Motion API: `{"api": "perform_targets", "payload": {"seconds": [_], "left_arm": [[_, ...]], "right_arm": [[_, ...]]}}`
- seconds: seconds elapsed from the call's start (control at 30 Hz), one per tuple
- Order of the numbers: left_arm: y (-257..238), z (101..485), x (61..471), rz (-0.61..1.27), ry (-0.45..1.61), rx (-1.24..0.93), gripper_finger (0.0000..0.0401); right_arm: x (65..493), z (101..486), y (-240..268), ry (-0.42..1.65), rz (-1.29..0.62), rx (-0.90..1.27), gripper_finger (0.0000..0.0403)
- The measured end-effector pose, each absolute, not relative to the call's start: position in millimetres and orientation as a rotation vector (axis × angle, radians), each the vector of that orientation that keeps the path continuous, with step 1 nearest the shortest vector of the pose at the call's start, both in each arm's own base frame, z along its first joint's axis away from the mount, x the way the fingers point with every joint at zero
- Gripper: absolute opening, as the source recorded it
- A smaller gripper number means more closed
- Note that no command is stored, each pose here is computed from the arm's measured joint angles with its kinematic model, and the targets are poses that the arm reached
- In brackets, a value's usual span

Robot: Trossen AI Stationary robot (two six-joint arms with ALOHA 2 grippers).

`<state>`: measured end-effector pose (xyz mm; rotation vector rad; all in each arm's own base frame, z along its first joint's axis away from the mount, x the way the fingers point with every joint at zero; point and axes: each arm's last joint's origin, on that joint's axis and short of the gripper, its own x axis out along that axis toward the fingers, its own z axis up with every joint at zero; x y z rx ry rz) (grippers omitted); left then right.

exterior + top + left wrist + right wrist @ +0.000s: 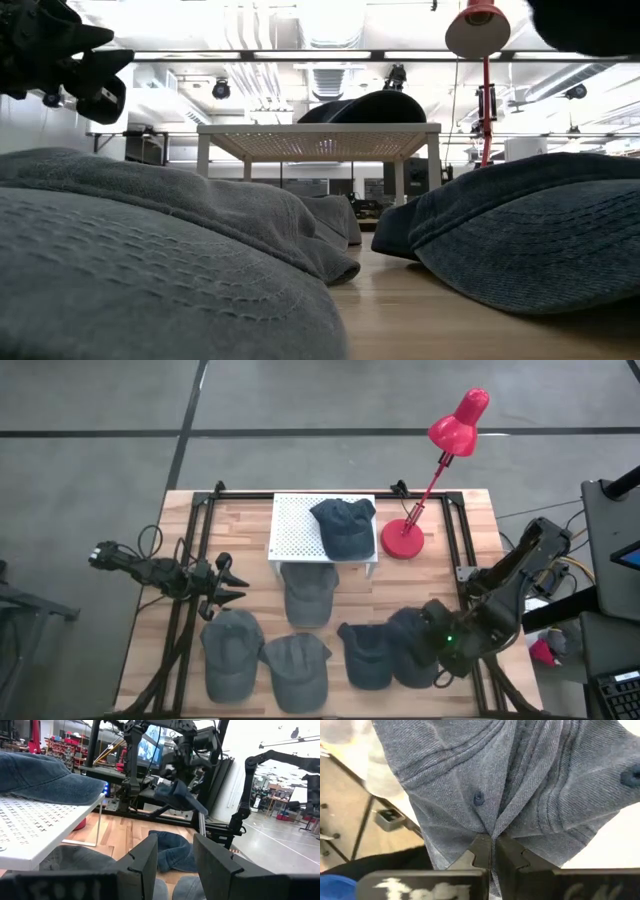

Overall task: Pick & Place hat
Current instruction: Stack the right black cap on top of the black cap on the shelf

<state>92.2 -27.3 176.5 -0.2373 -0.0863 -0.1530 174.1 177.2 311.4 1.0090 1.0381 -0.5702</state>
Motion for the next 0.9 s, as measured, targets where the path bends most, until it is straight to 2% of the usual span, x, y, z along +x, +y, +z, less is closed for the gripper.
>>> {"api": "perform_targets", "payload": {"seconds": [0.2, 0.47, 0.67, 0.9], "left_arm": [[-27, 177, 92, -0.153, -0.086, -0.237, 0.0129], [-27, 177, 92, -0.153, -0.086, -0.237, 0.0129], [-27, 177, 92, -0.153, -0.086, -0.237, 0.0129], [-27, 177, 92, -0.153, -0.086, -0.237, 0.0129]], "right_arm": [[173, 324, 169, 0.883, -0.500, 0.923, 0.0008], [177, 331, 157, 0.637, -0.556, 0.839, 0.0008], [195, 337, 133, 0.586, -0.654, 0.880, 0.0008], [222, 366, 93, 0.598, -0.669, 0.875, 0.0008]]}}
